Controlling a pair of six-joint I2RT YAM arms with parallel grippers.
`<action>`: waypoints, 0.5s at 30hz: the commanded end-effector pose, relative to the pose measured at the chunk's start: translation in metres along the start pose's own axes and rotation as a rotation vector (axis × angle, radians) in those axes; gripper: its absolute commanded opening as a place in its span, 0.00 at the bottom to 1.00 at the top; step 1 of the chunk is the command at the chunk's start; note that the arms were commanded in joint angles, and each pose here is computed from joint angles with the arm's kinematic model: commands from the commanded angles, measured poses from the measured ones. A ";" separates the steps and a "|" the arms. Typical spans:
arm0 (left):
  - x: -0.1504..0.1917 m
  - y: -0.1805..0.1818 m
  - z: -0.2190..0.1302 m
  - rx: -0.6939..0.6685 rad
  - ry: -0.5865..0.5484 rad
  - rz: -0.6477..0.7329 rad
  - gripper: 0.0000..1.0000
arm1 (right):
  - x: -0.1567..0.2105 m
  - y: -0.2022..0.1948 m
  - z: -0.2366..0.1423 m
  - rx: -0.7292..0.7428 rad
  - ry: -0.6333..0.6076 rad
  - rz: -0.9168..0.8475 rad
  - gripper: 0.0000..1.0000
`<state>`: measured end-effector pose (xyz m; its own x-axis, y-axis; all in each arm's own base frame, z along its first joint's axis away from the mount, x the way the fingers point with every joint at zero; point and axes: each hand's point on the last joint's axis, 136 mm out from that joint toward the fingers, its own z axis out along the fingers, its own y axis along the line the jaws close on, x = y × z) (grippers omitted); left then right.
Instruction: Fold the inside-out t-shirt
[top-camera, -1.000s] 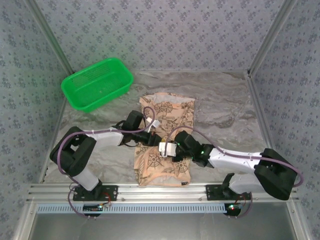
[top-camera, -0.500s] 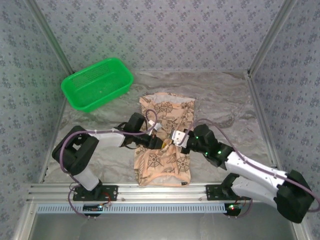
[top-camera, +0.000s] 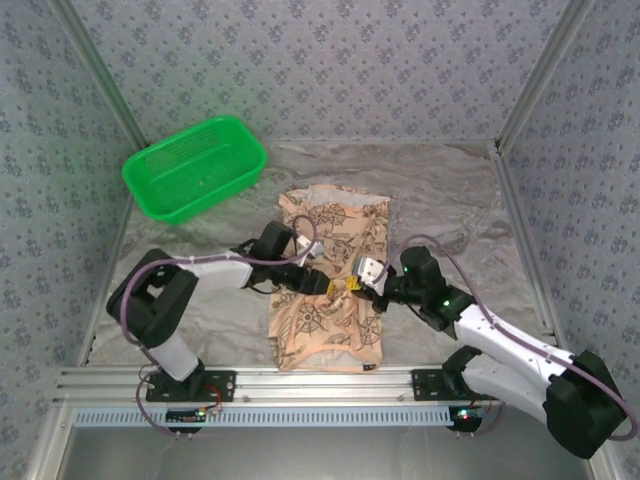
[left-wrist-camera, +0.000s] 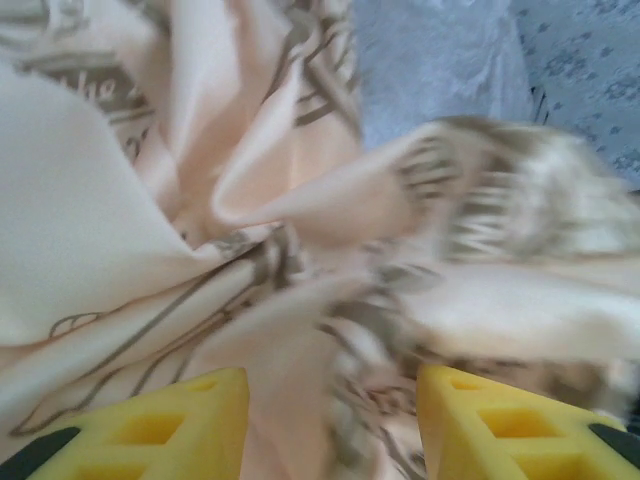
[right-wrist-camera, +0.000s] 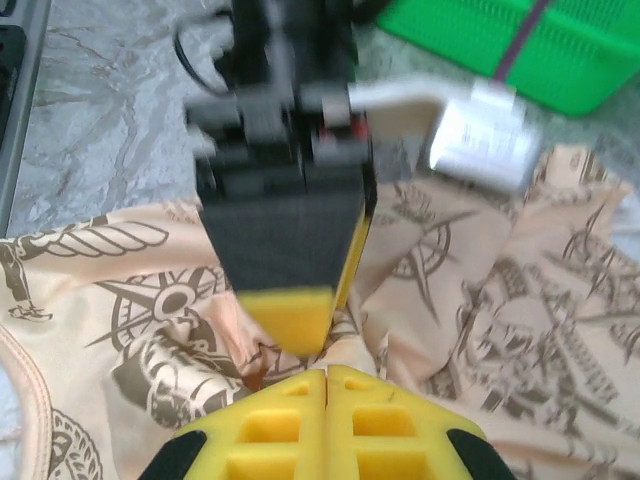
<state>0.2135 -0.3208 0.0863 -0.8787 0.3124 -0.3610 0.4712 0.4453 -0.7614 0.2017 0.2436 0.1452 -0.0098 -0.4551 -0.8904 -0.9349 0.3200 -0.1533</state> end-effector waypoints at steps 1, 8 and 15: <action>0.001 -0.015 -0.019 -0.015 -0.017 0.033 0.48 | 0.017 -0.004 0.002 0.004 0.042 0.127 0.00; 0.017 -0.052 0.004 0.049 0.037 0.020 0.49 | -0.013 0.006 -0.005 -0.060 -0.103 0.064 0.00; 0.018 -0.020 0.026 -0.115 0.054 -0.023 0.23 | -0.004 -0.009 -0.008 0.016 -0.050 0.076 0.00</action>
<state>0.1730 -0.3463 0.0918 -0.8696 0.3705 -0.3262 0.4788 0.4722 -0.7401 0.1977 0.2430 0.1515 -0.0397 -0.3777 -0.9251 -0.9463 0.3114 -0.0865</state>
